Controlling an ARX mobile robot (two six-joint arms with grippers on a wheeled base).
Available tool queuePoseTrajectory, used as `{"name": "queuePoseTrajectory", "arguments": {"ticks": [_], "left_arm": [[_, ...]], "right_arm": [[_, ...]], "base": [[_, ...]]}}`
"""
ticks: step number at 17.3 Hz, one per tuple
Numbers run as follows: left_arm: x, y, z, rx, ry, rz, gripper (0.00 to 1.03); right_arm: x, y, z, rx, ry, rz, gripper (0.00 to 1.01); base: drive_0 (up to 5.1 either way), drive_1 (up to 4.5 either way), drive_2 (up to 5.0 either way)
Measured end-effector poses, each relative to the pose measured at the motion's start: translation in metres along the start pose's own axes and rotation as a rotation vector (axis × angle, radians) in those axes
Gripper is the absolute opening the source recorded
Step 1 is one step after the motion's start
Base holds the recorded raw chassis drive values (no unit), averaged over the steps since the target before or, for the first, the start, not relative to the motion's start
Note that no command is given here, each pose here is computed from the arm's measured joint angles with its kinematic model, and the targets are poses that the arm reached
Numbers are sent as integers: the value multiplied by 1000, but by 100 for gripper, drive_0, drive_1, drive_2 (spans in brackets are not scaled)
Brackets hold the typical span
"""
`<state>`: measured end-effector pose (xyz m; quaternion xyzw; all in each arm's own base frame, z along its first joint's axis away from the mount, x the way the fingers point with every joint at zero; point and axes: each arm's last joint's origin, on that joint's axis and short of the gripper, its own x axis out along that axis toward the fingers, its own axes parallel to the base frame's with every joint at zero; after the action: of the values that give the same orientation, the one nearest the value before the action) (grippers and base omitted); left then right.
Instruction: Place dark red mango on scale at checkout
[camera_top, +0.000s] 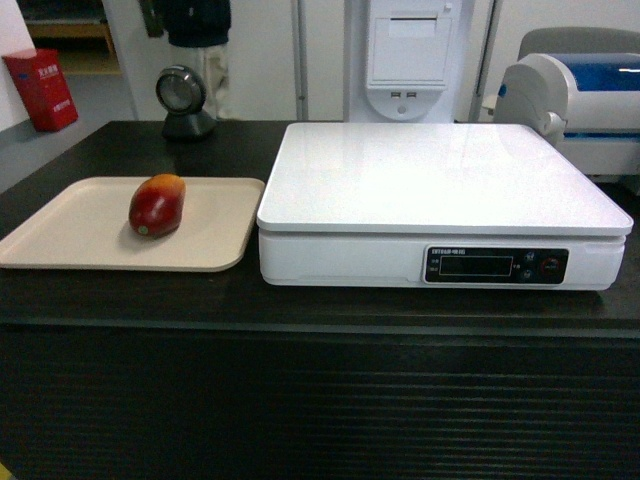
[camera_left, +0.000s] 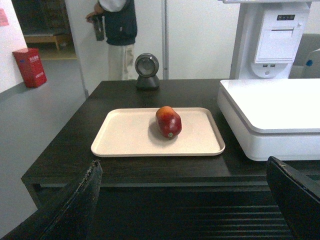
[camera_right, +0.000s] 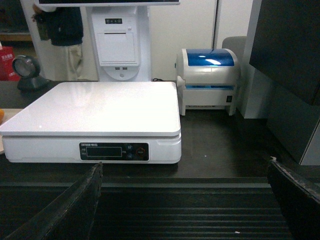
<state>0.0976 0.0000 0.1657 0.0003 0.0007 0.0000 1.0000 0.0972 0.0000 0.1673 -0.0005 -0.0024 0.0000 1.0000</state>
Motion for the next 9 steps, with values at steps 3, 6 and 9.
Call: {"name": "queuePoseTrajectory", "arguments": {"ticks": [3,6,9], "left_arm": [[0,0,0,0,0,0,98],[0,0,0,0,0,0,98],[0,0,0,0,0,0,98]], "right_arm": [[0,0,0,0,0,0,98],[0,0,0,0,0,0,98],[0,0,0,0,0,0,98]], "base": [[0,0,0],[0,0,0],[0,0,0]]}}
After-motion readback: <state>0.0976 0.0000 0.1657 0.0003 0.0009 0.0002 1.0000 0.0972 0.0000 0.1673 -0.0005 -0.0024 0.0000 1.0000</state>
